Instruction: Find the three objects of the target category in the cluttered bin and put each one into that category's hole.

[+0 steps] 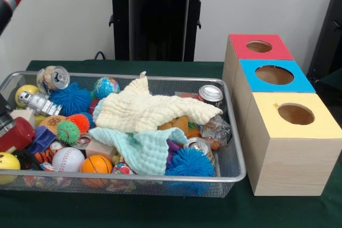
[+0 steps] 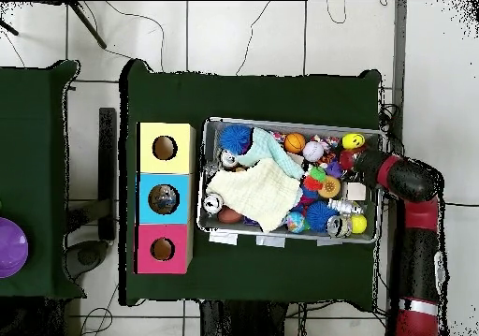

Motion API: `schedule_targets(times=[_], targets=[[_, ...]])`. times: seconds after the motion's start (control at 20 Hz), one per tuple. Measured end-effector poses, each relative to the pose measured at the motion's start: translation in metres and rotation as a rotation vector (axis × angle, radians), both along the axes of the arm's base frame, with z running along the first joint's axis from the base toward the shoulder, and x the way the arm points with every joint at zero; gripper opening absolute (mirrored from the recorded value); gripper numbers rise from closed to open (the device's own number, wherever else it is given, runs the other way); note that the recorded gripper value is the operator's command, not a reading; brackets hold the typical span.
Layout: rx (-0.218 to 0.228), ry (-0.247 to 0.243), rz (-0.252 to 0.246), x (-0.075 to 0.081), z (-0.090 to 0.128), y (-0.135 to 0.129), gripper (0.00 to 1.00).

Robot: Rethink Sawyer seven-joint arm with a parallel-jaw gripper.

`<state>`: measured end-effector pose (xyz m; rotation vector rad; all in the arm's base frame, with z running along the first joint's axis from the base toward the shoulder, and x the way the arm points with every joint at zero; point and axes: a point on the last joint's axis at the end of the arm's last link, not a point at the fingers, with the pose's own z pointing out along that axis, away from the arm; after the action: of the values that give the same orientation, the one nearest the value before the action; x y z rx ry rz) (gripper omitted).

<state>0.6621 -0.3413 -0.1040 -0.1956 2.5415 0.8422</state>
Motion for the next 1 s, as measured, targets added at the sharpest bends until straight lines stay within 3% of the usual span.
schedule_targets(times=[0.25,0.4,0.55,0.65,0.8,0.85,1.0], targets=[[-0.129,0.057,0.066,0.009,0.01,0.011,0.0],[-0.217,0.131,0.072,0.014,0.018,0.016,0.0],[-0.323,0.231,0.04,0.019,0.025,0.025,0.0],[-0.364,0.265,0.018,0.021,0.027,0.03,0.0],[-0.418,0.293,-0.013,0.023,0.03,0.036,0.0],[-0.463,0.303,-0.037,0.023,0.031,0.043,0.0],[-0.515,0.302,-0.057,0.022,0.032,0.049,0.0]])
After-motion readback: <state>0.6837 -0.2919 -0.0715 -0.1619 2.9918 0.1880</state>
